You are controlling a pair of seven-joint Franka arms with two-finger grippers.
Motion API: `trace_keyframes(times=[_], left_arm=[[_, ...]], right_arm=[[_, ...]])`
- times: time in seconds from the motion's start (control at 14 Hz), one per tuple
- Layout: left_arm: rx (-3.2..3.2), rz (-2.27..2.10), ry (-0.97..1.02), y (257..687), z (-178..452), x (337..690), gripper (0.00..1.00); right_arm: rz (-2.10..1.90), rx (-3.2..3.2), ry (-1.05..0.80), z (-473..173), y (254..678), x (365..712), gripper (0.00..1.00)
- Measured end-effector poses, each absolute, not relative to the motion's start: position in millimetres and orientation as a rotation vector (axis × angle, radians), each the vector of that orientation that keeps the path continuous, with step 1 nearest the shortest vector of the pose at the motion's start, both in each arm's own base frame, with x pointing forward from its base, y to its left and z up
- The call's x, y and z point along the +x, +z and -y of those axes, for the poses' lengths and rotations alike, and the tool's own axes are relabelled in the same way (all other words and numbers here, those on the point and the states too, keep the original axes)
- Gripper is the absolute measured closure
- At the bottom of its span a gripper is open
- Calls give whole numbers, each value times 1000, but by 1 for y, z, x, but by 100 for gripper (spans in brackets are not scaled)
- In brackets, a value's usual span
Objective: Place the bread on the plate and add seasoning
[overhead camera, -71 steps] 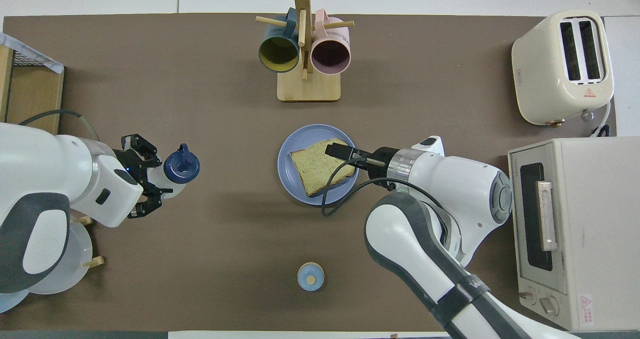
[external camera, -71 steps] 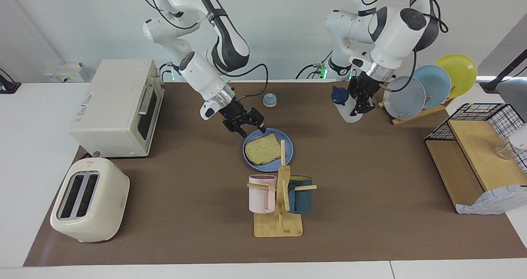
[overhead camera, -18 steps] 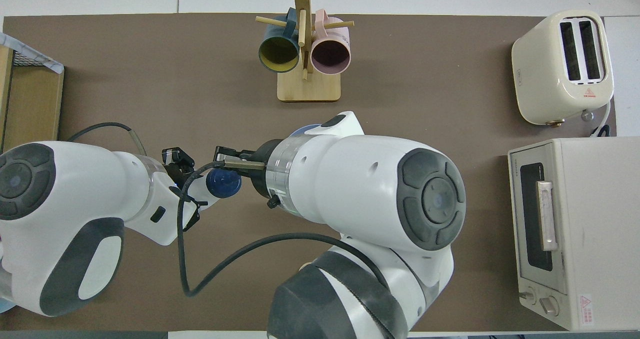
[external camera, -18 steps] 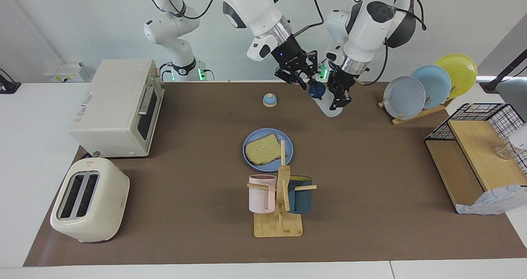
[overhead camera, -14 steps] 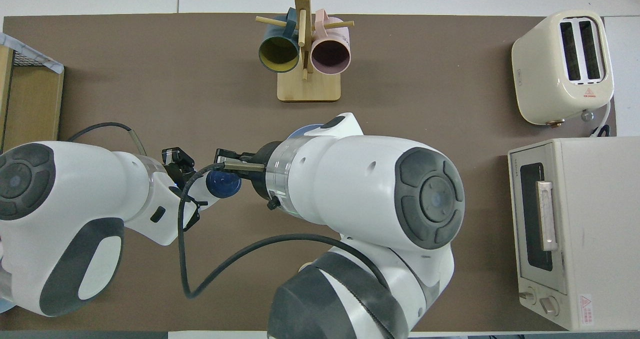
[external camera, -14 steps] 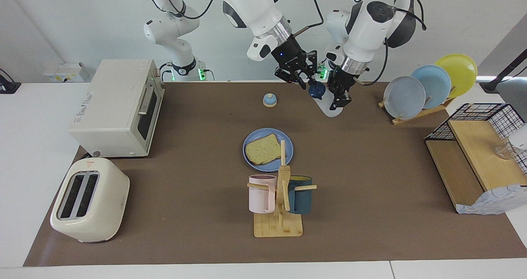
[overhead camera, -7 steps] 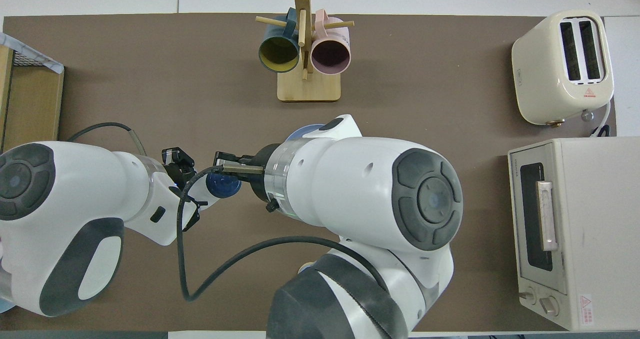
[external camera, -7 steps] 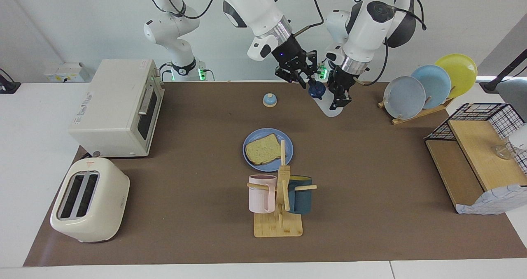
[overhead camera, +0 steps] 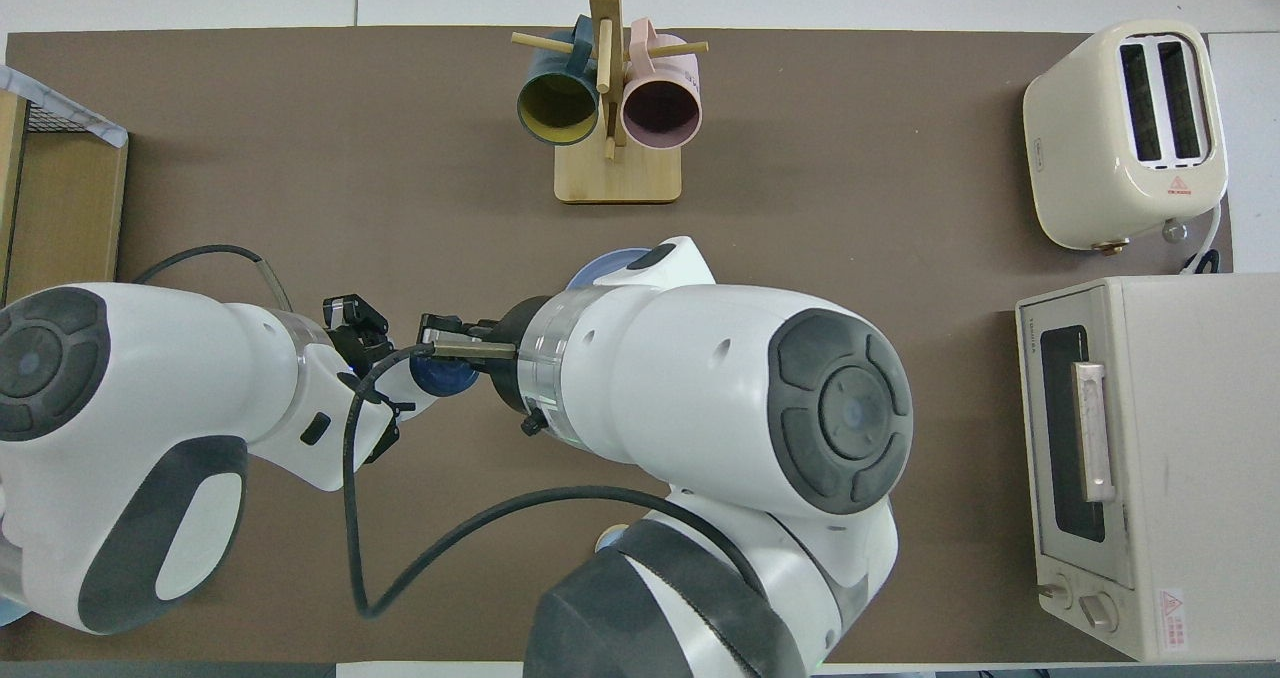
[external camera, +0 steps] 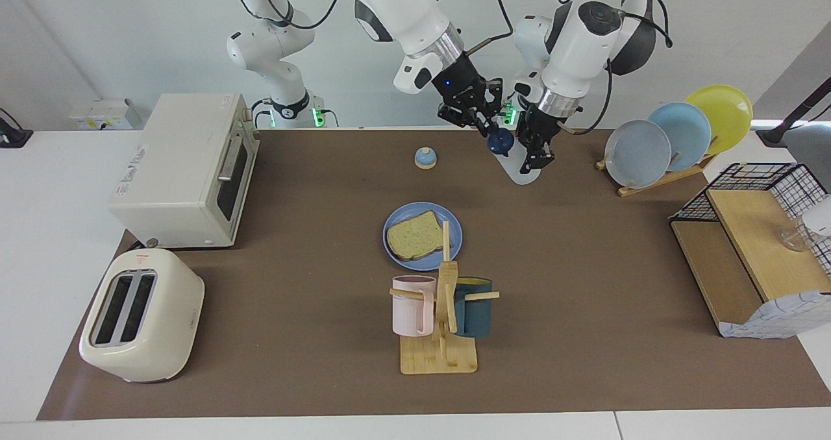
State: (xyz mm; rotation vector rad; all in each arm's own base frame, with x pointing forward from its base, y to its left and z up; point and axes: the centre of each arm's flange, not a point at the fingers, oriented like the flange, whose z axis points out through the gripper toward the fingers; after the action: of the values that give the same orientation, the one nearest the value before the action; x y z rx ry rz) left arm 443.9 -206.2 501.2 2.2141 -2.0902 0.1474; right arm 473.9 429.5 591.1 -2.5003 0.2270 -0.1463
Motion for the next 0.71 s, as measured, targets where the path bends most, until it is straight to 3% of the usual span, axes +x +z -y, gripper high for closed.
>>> trace_keyframes(times=[0.43, 0.57, 0.71], left_arm=[[2215, 2089, 148, 501, 206, 444, 53], [2219, 2087, 148, 501, 206, 444, 53], [2224, 2083, 152, 502, 206, 444, 53]], right_arm=[[-227, -2500, -147, -429, 591, 474, 80], [-230, -2499, -150, -428, 592, 475, 88], [-234, -2493, -159, -428, 592, 476, 88]])
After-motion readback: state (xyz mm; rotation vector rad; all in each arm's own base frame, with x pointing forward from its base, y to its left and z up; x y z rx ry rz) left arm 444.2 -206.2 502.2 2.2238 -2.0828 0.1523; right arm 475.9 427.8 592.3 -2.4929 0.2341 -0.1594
